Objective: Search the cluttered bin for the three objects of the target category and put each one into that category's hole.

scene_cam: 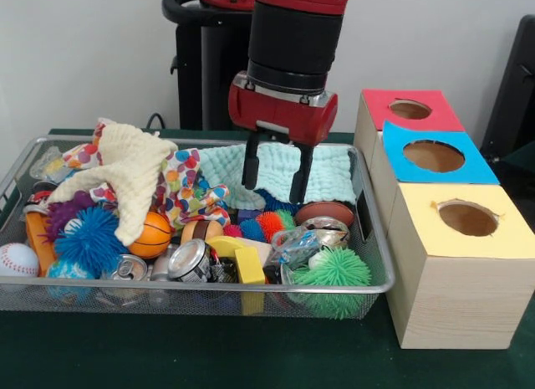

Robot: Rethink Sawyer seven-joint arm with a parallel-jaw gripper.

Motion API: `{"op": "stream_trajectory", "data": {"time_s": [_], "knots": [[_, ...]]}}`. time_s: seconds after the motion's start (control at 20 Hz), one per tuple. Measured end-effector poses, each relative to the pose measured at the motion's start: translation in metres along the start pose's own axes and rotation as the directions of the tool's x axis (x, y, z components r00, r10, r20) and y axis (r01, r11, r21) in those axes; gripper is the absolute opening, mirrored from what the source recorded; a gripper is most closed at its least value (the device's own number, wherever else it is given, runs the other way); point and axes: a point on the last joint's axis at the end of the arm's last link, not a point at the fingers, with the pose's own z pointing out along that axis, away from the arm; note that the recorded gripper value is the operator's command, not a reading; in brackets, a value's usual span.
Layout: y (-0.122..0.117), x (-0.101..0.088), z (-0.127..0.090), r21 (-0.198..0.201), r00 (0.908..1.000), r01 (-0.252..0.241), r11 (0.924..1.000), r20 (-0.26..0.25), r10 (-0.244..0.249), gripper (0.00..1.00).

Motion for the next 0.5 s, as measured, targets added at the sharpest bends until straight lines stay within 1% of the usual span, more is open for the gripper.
{"op": "stream_trajectory", "data": {"time_s": [0.05,0.1,0.2,0.25,0.3,0.35,0.45,0.5], "knots": [[0.0,0.0,-0.001,0.001,0.9999,-0.008,1.0,-0.012,0.008,1.0],[0.001,0.001,-0.002,0.006,0.9989,-0.022,0.9997,-0.04,0.023,1.0],[0.001,0.002,-0.005,0.015,0.9963,-0.038,0.9992,-0.076,0.039,1.0],[0.001,0.003,-0.006,0.024,0.9927,-0.05,0.9984,-0.108,0.053,1.0],[0.0,0.003,-0.008,0.032,0.9897,-0.056,0.9979,-0.13,0.06,1.0],[0.0,0.003,-0.01,0.049,0.9825,-0.065,0.9966,-0.171,0.073,1.0],[-0.001,0.002,-0.012,0.064,0.9752,-0.071,0.9954,-0.205,0.083,1.0],[-0.001,0.001,-0.013,0.067,0.9735,-0.073,0.995,-0.212,0.086,1.0]]}}
